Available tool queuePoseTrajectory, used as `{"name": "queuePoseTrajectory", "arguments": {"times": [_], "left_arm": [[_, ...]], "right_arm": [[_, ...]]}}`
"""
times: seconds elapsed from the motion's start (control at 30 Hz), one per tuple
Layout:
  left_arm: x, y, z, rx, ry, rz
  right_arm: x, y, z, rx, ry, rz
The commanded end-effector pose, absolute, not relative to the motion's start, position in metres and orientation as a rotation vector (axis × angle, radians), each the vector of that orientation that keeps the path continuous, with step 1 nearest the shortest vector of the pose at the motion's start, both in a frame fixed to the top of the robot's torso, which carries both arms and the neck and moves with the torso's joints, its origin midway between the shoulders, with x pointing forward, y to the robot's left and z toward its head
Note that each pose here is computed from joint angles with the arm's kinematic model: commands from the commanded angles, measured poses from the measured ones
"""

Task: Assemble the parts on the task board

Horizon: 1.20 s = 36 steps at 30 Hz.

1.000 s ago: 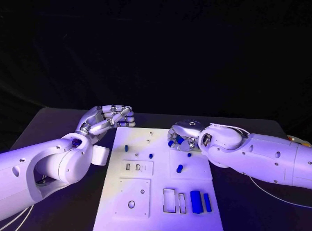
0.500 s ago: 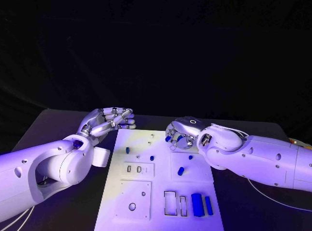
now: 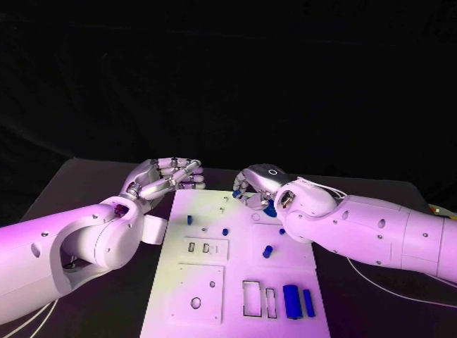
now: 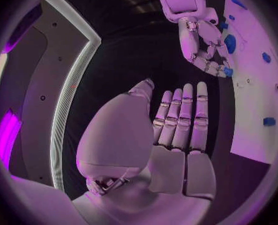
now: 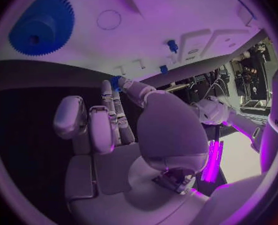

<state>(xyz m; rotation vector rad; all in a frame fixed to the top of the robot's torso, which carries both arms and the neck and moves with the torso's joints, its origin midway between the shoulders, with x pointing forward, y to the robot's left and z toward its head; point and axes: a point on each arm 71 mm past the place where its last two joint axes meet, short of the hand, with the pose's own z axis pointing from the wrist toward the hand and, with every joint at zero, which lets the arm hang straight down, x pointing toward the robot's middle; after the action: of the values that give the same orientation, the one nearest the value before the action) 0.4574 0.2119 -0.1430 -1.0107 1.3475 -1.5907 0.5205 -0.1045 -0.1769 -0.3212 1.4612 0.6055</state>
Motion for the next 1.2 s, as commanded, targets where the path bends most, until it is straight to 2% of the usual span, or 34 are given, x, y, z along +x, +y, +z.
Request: {"name": "queuePoseTrajectory", "arguments": {"times": [0.03, 1.2], "left_arm": [[0.457, 0.208, -0.141, -0.998, 1.352, -1.622], [0.459, 0.208, -0.14, -0.997, 1.358, -1.625]], "right_arm": [[0.522, -0.102, -0.179, -0.291, 1.461, 0.601], [0.528, -0.086, -0.198, -0.299, 1.509, 0.596]]}}
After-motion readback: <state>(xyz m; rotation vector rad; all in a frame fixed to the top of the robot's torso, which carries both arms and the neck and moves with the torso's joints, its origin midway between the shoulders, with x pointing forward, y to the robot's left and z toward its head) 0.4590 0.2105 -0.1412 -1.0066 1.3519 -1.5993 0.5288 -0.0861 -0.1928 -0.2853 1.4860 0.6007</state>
